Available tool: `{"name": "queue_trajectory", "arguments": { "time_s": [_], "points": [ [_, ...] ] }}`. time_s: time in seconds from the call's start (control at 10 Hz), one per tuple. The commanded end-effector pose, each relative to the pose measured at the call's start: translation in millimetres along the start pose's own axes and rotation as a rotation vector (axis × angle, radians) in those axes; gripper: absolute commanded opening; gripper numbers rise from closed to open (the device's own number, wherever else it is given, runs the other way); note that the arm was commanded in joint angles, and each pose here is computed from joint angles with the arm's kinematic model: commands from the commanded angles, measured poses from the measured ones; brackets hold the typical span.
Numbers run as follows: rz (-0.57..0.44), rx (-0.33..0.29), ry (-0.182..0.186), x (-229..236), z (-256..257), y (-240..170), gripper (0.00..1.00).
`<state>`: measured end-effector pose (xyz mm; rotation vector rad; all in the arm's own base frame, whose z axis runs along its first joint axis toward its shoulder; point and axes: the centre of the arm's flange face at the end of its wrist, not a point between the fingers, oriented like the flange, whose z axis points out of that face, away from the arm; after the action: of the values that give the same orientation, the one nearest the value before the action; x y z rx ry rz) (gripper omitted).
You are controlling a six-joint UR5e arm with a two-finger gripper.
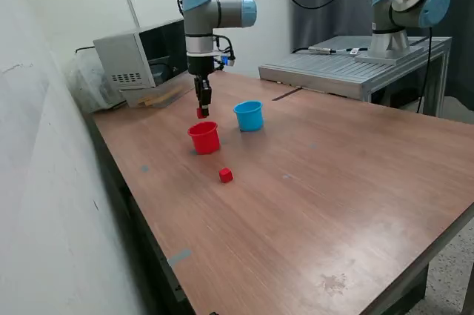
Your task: Place red objects in the red bin, and blue objects in the blue bin.
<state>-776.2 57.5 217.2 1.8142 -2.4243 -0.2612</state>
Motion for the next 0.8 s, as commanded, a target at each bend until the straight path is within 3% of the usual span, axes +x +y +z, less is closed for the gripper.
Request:
{"name": "queue_trajectory", "arguments": {
  "time_s": [0.0, 0.4, 0.5, 0.7],
  "points": [
    [0.014, 0.007, -0.003, -11.7, 4.2, 0.6, 0.0],
    [0.013, 0.01, -0.003, -10.6, 4.9, -1.0, 0.0],
    [0.013, 0.01, -0.003, -10.6, 4.9, -1.0, 1.0],
    [0.013, 0.01, -0.003, -10.6, 4.9, -1.0, 1.0]
  ]
}}
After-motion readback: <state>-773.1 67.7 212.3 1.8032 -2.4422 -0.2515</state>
